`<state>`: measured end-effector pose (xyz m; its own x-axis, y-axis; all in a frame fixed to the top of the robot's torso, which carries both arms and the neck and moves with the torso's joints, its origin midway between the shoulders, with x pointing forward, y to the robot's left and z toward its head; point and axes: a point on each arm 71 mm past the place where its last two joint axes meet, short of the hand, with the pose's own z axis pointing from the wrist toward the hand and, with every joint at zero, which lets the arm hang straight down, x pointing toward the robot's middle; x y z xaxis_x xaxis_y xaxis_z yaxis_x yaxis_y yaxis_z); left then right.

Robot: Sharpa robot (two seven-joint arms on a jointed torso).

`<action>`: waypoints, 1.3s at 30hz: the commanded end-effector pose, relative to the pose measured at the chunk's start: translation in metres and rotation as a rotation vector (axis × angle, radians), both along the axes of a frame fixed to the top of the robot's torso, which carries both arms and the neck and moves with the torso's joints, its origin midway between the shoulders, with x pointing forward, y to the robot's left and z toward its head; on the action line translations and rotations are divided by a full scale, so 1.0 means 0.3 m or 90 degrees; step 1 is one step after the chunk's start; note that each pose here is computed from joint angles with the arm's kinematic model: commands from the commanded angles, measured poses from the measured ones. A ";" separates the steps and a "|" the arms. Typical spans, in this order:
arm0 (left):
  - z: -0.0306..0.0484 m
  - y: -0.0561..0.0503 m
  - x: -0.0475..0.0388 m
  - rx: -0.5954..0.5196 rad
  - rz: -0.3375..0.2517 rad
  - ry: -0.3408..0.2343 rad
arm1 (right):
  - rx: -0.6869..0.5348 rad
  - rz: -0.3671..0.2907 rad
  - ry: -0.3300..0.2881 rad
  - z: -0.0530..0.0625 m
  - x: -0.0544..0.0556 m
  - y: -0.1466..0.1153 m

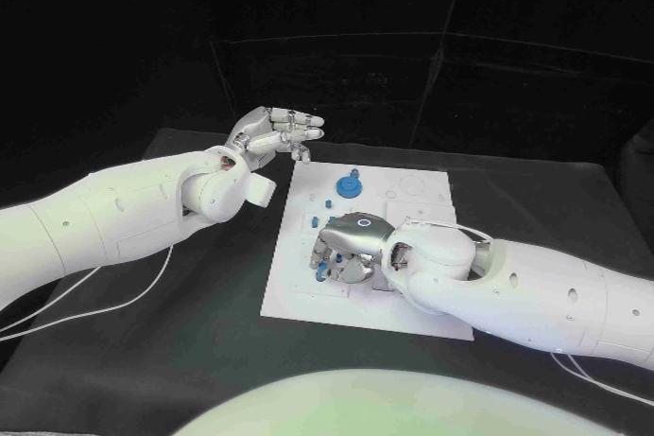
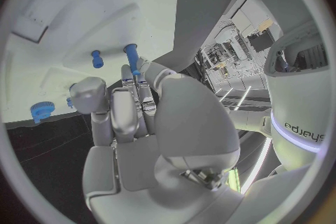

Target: Assemble the parts on the task board

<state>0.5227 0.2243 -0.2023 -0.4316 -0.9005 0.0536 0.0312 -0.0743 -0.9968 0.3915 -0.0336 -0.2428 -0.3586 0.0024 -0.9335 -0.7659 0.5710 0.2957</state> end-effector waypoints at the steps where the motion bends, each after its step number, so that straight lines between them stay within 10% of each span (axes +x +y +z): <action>1: 0.004 -0.003 0.000 -0.006 -0.007 0.000 | -0.018 0.007 -0.001 -0.007 -0.003 0.004; 24: 0.003 0.015 -0.001 -0.003 -0.003 0.002 | 0.156 -0.087 0.010 0.053 0.012 -0.156; 39: 0.001 0.026 -0.007 -0.001 -0.002 0.003 | 0.081 -0.449 0.171 0.048 0.043 -0.610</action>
<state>0.5211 0.2328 -0.2036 -0.4248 -0.9039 0.0497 0.0231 -0.0657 -0.9976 0.4046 -0.2081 -0.2237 -0.4170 0.3694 -0.8304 -0.2851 0.8144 0.5054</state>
